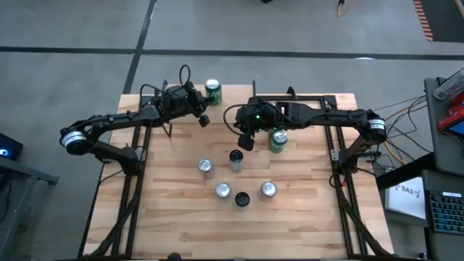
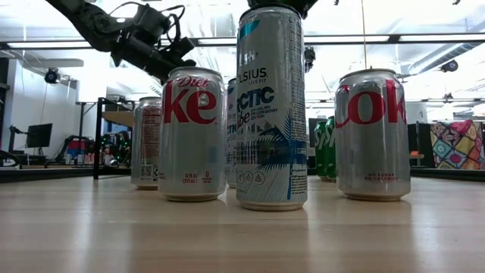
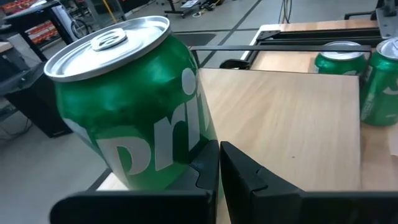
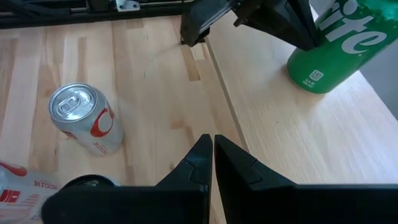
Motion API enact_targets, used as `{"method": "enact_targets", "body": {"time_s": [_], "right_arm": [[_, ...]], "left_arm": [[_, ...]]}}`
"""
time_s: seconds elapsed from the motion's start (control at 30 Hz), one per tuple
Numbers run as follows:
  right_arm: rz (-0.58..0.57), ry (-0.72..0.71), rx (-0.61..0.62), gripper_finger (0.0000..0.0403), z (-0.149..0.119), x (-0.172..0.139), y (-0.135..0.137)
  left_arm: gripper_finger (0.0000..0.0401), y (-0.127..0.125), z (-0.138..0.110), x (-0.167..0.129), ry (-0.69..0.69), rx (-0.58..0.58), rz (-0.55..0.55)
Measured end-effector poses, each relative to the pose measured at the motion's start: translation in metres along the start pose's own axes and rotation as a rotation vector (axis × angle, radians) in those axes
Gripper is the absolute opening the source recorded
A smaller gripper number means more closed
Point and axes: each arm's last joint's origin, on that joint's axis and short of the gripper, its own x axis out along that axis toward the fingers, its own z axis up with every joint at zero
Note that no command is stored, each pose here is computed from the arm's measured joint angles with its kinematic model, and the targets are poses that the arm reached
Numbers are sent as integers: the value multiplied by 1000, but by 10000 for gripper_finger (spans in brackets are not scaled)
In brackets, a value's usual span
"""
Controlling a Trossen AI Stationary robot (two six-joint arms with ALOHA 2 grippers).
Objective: Place canned beverage on shelf
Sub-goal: Put the bottom green soda can on the shelf
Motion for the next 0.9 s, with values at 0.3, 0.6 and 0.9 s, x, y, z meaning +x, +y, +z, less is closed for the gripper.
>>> {"method": "enact_targets", "body": {"time_s": [0.3,0.6,0.9], "right_arm": [[0,0,0,9,0,0,0],[0,1,0,9,0,0,0],[-10,-173,-13,9,-6,19,-1]], "left_arm": [[0,3,-1,0,15,-16,55],[0,3,0,-2,1,-17,20],[0,2,12,-23,-58,0,-95]]}}
